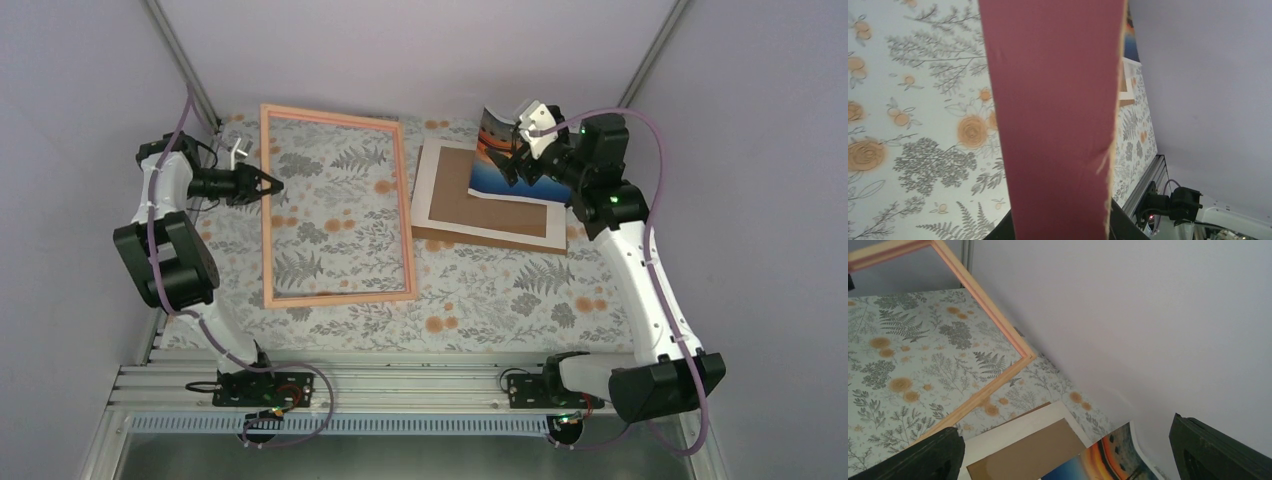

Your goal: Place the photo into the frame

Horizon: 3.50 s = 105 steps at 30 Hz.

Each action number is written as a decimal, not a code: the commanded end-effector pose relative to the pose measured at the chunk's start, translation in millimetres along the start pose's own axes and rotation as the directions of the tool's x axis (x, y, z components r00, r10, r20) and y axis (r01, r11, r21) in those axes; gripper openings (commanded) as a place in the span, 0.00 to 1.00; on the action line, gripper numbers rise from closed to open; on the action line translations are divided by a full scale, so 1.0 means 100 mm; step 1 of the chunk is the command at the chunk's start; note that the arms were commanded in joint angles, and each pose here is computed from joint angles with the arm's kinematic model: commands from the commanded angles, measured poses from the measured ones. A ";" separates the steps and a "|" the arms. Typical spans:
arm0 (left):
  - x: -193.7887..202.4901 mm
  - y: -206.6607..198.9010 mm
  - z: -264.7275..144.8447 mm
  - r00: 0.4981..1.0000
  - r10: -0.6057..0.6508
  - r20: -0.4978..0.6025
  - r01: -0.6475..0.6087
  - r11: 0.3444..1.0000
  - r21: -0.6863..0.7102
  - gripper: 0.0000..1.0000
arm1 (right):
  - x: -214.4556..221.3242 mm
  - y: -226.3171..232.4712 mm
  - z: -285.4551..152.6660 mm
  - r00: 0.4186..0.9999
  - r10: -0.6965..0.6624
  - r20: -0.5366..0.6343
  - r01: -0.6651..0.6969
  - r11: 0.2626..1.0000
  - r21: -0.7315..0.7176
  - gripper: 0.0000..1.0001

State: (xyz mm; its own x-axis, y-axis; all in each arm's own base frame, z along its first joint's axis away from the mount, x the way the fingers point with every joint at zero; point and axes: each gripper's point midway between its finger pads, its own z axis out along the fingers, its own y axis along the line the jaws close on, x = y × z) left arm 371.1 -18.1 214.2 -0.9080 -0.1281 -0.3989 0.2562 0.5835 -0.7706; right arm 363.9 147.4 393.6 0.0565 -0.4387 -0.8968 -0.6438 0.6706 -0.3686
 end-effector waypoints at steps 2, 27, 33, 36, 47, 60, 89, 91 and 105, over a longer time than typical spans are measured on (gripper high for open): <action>-0.26 0.80 0.01 0.977 0.206 -0.052 -0.213 0.949 -0.234 0.04 | 0.08 0.10 0.01 0.999 0.049 0.001 -0.049 0.999 -0.021 1.00; -0.37 1.99 0.30 0.987 0.105 -0.119 -0.142 0.920 -0.366 0.16 | 0.70 0.57 0.12 0.942 0.309 -0.129 -0.327 0.932 -0.155 1.00; -0.51 2.19 0.26 0.986 0.101 -0.132 -0.149 0.888 -0.435 0.17 | 0.77 0.62 0.09 0.942 0.311 -0.130 -0.328 0.933 -0.149 1.00; -0.57 2.25 0.27 0.984 0.116 -0.138 -0.167 0.872 -0.460 0.23 | 0.82 0.65 0.10 0.939 0.315 -0.140 -0.335 0.930 -0.153 1.00; -0.66 2.24 0.48 0.976 0.161 -0.146 -0.216 0.800 -0.560 0.47 | 0.89 0.71 0.02 0.934 0.328 -0.142 -0.347 0.927 -0.142 1.00; -0.35 2.08 0.94 0.960 0.184 -0.209 -0.272 0.784 -0.558 0.46 | 1.22 0.61 -0.01 0.906 0.368 -0.210 -0.387 0.920 -0.061 1.00; -0.98 -0.33 0.15 0.617 0.780 -0.107 -0.599 0.377 -0.706 1.00 | 0.93 -0.04 -0.31 0.900 0.410 -0.147 -0.414 0.910 0.006 1.00; -1.05 -0.63 0.21 0.564 0.819 -0.107 -0.608 0.324 -0.724 1.00 | 0.94 -0.09 -0.32 0.896 0.416 -0.156 -0.421 0.907 0.002 1.00; -1.38 -1.57 1.19 0.656 0.751 0.074 -0.643 0.607 -0.467 1.00 | 1.44 -0.20 -0.21 0.804 0.538 -0.252 -0.564 0.825 -0.039 1.00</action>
State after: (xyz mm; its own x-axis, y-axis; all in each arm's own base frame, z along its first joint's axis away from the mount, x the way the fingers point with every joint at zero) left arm 503.3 -133.9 376.4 -0.2493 0.3369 -0.9080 0.5097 0.8428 0.1728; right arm 367.8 56.8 285.8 -0.4613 -0.1684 -0.8711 -0.5716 0.8073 0.1466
